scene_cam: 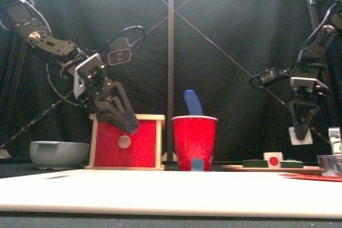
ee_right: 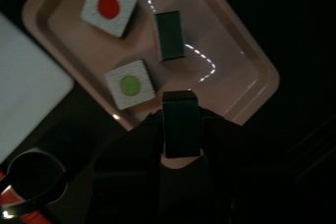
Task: Place sushi on board then cut the sushi with the knife then place the pieces on the plate
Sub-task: Place the 4 sushi pieces on the plate
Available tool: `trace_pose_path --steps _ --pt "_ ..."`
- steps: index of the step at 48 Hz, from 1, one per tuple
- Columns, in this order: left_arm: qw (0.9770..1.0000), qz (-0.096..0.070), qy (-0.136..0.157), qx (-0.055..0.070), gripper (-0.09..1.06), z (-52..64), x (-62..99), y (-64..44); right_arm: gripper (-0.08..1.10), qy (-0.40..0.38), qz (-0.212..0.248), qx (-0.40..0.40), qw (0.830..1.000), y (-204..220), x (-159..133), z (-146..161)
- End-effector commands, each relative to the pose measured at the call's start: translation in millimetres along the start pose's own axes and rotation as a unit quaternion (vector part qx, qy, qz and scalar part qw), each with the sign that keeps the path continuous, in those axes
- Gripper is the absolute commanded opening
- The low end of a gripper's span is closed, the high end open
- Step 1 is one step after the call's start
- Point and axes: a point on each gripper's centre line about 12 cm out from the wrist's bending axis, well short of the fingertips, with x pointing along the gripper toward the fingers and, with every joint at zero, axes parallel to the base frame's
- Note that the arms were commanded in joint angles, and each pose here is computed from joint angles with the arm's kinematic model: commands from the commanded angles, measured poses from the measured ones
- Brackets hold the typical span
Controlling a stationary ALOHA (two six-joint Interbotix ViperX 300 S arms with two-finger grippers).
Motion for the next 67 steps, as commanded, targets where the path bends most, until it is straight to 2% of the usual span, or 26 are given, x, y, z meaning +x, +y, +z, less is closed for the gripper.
trace_pose_path --steps 1,20,29,36,45,53,67 --pt "0.9999 0.0 -0.015 -0.003 0.74 10.8 -0.2 0.3 0.64 -0.01 -0.005 0.01 1.0 -7 5 2" --pt "0.9998 0.001 -0.018 -0.005 0.74 12.8 0.1 1.0 0.76 -0.004 -0.005 0.024 1.0 -12 29 -4" --pt "0.9998 0.0 -0.02 -0.006 0.74 14.1 -0.5 0.3 0.82 -0.011 -0.004 0.026 1.0 -12 26 0" --pt "0.9997 -0.002 -0.022 -0.006 0.74 15.2 -1.5 -0.9 0.82 -0.035 0.003 0.025 0.999 -8 11 10" --pt "0.9997 -0.002 -0.023 -0.006 0.74 15.5 -1.8 -1.4 0.82 -0.097 0.049 -0.008 0.994 20 -21 25" --pt "0.9997 -0.003 -0.023 -0.004 0.74 15.4 -1.8 -2.0 0.82 -0.151 0.1 -0.035 0.983 47 -44 36" --pt "0.9998 -0.003 -0.021 -0.002 0.74 14.2 -2.0 -1.8 0.82 -0.162 0.157 -0.074 0.971 82 -44 28"
